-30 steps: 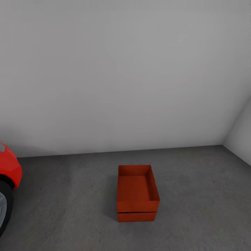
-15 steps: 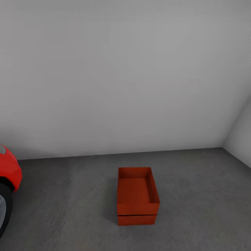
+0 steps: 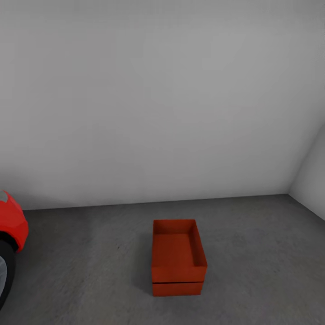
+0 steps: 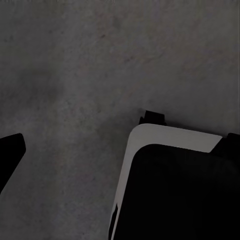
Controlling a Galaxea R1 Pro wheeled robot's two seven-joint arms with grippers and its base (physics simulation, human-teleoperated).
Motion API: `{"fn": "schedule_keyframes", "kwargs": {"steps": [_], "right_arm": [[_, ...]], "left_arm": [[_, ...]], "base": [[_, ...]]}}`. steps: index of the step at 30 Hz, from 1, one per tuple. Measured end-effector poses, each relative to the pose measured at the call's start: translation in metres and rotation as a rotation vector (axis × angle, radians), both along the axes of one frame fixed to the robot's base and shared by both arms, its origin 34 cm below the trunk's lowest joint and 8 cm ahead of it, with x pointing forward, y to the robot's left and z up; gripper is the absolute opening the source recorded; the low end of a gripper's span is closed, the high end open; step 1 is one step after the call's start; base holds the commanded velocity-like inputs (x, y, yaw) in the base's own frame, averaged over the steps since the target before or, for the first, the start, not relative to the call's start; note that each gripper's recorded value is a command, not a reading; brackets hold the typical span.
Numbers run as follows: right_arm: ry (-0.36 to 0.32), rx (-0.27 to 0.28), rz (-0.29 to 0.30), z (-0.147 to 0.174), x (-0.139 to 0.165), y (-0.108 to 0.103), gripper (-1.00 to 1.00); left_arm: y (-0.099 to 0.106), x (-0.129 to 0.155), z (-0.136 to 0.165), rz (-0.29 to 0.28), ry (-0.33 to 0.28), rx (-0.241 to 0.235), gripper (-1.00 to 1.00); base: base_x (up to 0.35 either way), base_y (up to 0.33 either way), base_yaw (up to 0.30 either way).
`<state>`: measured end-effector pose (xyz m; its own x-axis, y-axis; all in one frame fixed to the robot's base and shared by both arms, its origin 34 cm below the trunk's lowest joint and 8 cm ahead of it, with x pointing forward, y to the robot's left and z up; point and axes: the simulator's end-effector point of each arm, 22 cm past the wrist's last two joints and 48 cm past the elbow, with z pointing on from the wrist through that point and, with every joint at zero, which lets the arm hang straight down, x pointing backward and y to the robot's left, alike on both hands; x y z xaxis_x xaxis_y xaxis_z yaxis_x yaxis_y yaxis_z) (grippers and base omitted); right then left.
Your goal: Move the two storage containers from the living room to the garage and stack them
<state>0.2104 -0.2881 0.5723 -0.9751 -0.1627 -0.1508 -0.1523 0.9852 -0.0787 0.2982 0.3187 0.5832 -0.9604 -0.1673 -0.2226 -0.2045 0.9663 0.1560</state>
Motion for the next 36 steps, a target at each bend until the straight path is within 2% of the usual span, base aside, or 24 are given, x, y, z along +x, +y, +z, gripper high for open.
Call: {"fn": "schedule_keyframes", "kwargs": {"steps": [36], "right_arm": [[-0.058, 0.015, 0.0, 0.005, 0.022, 0.012, 1.0]], "left_arm": [[0.0, 0.021, 0.01, 0.0, -0.057, 0.0, 1.0]], "base": [[0.0, 0.0, 0.0]]}}
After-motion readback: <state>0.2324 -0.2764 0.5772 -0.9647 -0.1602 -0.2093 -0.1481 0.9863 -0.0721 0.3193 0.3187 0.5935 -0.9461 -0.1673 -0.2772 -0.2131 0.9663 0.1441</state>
